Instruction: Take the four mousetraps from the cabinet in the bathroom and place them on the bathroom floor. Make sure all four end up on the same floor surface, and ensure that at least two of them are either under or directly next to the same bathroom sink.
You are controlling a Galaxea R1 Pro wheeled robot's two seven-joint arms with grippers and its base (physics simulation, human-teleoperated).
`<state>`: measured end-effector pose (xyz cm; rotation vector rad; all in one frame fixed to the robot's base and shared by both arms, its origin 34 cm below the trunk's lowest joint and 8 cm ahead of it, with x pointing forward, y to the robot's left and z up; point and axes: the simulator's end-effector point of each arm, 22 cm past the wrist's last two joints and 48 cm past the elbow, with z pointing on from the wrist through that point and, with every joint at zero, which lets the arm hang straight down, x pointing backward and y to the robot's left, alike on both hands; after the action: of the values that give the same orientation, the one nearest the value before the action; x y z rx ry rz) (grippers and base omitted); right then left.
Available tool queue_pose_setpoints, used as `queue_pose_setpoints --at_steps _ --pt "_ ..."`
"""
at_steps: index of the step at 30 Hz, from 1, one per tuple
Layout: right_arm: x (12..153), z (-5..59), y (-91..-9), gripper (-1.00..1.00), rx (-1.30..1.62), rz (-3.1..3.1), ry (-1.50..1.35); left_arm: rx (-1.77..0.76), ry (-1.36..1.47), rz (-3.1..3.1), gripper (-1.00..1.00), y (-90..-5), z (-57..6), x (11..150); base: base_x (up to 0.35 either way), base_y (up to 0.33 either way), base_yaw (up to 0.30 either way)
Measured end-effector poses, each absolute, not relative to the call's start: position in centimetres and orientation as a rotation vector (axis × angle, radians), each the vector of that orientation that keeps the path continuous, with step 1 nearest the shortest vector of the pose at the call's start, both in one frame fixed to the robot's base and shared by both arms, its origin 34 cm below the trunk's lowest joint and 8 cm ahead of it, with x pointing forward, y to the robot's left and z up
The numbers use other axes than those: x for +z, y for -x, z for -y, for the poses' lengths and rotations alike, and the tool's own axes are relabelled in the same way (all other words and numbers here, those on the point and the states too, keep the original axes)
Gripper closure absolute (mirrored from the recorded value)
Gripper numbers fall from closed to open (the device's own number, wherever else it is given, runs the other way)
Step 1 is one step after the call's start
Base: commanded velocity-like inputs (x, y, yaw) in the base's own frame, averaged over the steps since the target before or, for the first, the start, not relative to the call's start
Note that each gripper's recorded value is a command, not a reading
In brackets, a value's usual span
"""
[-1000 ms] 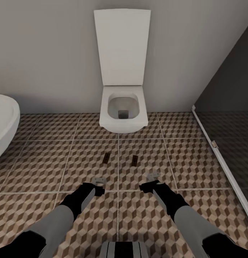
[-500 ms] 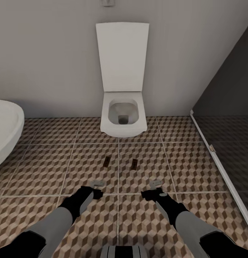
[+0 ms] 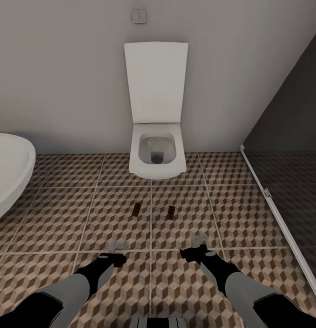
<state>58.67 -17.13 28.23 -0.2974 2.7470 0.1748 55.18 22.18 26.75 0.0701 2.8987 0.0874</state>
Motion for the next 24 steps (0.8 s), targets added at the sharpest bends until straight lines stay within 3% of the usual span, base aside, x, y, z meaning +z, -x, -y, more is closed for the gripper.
queue_pose_setpoints --at_steps 24 --pt "32.4 19.5 -53.8 -1.0 0.151 -2.66 0.286 0.105 -0.067 -2.916 -1.0 -49.6 -24.1 30.7 0.0 0.0 0.0"
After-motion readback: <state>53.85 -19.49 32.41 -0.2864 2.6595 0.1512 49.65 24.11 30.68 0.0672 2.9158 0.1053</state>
